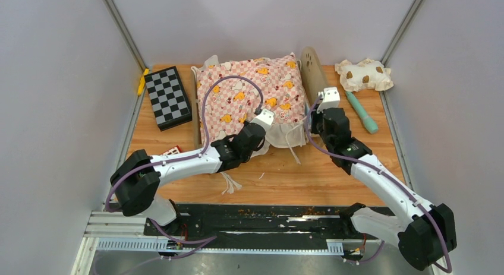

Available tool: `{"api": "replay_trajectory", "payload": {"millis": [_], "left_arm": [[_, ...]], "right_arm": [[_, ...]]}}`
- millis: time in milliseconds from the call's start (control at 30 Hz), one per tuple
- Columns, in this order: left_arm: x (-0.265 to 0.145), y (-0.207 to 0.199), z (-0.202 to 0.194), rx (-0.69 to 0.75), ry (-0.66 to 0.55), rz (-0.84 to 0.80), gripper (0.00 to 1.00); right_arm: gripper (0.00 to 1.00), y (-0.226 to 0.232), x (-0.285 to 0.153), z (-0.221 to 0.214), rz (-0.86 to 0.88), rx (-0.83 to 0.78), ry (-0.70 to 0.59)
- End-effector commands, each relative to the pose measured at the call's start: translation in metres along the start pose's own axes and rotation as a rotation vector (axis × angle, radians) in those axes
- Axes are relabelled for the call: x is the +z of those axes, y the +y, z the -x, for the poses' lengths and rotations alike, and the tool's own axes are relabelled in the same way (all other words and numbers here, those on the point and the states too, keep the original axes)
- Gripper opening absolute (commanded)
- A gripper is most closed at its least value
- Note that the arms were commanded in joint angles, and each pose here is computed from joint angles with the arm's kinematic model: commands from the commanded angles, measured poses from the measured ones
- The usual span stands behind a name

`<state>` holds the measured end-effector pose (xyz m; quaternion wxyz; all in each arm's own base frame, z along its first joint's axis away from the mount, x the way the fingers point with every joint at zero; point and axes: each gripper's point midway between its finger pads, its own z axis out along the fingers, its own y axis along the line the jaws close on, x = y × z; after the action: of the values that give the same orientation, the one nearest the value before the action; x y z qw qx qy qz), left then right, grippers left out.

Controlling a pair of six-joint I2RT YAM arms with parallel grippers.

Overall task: Set up the pet bed
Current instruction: Cross the ropes on the bed frame.

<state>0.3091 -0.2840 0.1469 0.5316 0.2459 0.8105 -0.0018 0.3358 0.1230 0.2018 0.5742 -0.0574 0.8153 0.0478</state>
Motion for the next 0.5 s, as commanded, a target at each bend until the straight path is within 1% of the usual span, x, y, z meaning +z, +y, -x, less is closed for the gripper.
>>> {"api": "replay_trajectory", "payload": {"millis": [0,300,467], "left_arm": [[-0.009,0.007,0.022,-0.031,-0.052,-0.003,0.00],[-0.011,0.007,0.037,-0.015,-0.057,-0.017,0.00],[-0.009,0.006,0.041,-0.006,-0.057,-0.016,0.00]], "right_arm": [[0.00,-0.010,-0.003,0.045,-0.049,-0.116,-0.084],[0.01,-0.016,0.010,0.093,-0.112,-0.261,-0.145],[0.02,-0.015,0.023,0.104,-0.127,-0.342,-0.143]]}}
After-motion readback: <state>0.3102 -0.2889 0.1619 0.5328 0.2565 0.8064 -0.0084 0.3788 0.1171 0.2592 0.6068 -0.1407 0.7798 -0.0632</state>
